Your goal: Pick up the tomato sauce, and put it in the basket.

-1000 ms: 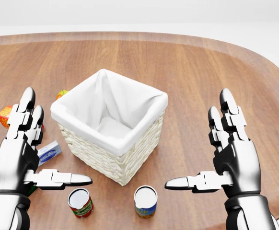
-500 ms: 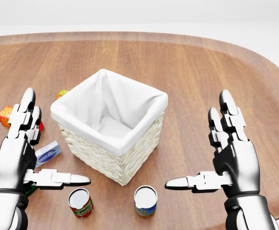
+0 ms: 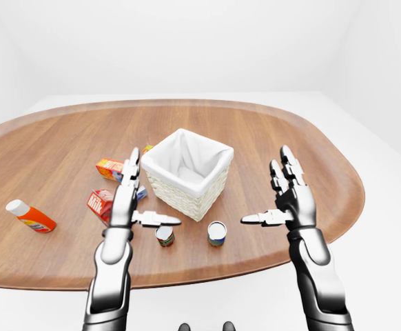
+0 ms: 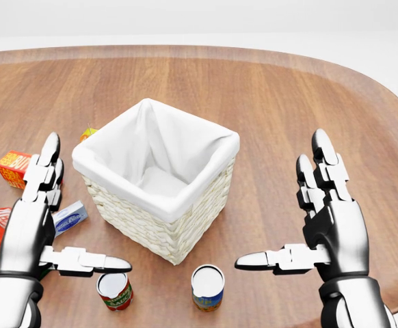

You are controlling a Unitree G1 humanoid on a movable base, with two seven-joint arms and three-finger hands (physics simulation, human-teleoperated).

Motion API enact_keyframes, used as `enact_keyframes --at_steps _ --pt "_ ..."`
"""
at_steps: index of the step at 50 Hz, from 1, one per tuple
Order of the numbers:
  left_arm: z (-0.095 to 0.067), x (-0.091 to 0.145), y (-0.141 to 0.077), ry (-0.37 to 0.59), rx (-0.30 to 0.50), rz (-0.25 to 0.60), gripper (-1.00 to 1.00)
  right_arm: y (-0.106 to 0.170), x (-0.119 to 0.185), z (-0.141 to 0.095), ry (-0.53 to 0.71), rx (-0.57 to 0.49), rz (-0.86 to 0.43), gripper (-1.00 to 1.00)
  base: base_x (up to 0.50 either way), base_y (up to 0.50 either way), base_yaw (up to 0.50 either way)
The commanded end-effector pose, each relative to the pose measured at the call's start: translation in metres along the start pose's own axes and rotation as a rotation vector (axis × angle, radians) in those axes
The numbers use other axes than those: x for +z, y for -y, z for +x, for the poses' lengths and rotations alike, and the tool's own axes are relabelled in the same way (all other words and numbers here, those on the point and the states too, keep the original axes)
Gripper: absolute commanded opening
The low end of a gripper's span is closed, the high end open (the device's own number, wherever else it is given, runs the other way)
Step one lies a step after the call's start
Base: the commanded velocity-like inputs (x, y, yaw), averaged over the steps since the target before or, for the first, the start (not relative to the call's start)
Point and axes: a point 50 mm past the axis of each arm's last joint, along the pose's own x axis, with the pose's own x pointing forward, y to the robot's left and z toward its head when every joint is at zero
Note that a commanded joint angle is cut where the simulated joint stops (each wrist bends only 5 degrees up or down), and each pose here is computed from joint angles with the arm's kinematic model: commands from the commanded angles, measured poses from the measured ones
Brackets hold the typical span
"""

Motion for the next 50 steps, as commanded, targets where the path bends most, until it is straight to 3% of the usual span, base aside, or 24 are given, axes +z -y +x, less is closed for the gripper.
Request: enact_keyframes --at_steps 1,25,50 --pt "-0.001 -0.002 0.002 -0.011 -0.013 0.022 0.99 0.0 0.0 -0.001 0.001 0.0 0.0 1.0 0.0 0.0 0.0" --pt "-0.001 -0.02 0.003 -0.095 -0.016 0.124 0.98 0.0 0.002 -0.002 0.008 -0.001 0.0 1.0 0.0 0.0 0.0" --pt "-0.003 -0.032 0.008 -0.101 -0.029 0.195 0.99 0.001 0.003 -0.001 0.01 -0.004 -0.001 1.0 0.0 0.0 0.0"
